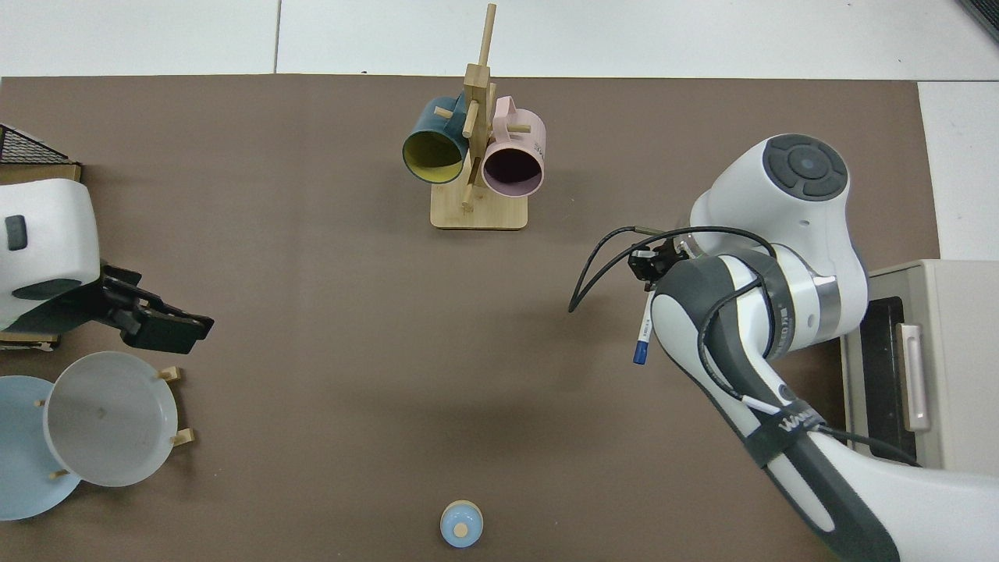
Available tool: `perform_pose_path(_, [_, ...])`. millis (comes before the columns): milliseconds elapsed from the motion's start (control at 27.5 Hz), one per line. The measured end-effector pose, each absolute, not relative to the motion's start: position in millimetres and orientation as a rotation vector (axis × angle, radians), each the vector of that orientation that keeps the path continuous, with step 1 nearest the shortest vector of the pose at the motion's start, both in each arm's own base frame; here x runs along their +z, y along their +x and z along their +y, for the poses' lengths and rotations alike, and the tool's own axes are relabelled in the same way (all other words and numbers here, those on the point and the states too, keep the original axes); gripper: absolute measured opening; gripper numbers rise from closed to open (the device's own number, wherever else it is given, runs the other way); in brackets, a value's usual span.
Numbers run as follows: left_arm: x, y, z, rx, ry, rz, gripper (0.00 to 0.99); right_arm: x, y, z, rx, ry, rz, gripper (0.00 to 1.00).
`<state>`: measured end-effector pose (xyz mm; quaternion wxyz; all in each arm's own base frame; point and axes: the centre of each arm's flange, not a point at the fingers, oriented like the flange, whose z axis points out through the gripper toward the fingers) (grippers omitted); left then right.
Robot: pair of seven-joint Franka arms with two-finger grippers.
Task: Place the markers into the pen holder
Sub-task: 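Carry the marker toward the middle while the left gripper reaches in, then grasp the marker's free end with the left gripper beside the right gripper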
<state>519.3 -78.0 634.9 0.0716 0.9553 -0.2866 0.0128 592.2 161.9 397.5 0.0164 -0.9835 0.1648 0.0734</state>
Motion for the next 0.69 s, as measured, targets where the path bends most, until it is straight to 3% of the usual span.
perform_pose_path(327, [636,507,-137,0.044,2.770,-1.149,0.991,445,574,217,0.299,-2.914,0.836,0.17])
perform_pose_path(690, [635,497,-187,0.130,2.599,-1.501,0.991,468,568,252,0.322,-2.743,1.201,0.17])
